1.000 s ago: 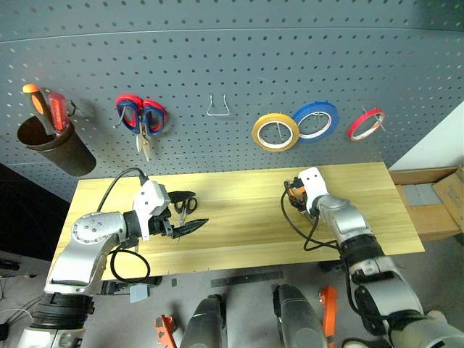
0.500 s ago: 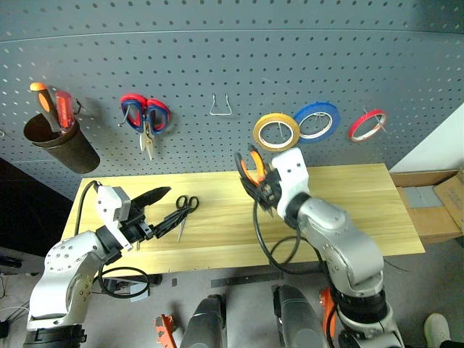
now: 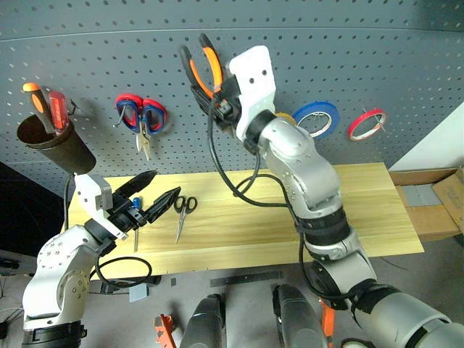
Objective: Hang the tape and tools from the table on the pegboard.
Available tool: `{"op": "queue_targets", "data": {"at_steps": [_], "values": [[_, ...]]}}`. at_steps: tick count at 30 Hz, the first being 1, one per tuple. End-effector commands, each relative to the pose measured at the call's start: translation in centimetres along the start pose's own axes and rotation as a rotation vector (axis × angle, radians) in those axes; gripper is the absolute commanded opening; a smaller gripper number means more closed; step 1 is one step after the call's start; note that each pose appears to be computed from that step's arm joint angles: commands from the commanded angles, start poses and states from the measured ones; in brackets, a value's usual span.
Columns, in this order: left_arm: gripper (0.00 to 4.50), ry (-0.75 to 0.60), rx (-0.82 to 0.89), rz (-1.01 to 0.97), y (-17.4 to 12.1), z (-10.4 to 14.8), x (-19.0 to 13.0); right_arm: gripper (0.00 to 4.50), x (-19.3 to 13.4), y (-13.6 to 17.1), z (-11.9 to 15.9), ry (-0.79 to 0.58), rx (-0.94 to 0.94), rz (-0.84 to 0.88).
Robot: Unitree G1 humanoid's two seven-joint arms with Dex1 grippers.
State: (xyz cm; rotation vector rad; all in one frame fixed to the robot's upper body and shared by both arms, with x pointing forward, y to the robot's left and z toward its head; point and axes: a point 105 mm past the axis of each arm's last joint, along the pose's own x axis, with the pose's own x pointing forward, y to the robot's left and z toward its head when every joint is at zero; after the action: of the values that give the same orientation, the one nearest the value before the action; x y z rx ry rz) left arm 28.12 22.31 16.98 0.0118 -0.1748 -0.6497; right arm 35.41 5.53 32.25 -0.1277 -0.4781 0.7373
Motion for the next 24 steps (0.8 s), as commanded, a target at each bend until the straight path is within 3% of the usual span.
{"op": "queue_targets", "data": {"at_steps": [1, 11, 24], "values": [[4.01, -0.074, 0.048, 0.007, 0.0, 2.1, 0.4, 2.67, 1.2, 0.0, 3.2, -0.144, -0.047, -0.002], [4.01, -0.133, 0.061, 0.002, 0.1, 3.4, 2.3, 2.67, 3.4, -1.1, 3.2, -0.263, -0.066, -0.044], [4.01, -0.14, 0.06, -0.006, 0.1, 3.3, 2.9, 2.67, 1.0, -1.8, -2.3, -0.264, -0.158, -0.1]]}}
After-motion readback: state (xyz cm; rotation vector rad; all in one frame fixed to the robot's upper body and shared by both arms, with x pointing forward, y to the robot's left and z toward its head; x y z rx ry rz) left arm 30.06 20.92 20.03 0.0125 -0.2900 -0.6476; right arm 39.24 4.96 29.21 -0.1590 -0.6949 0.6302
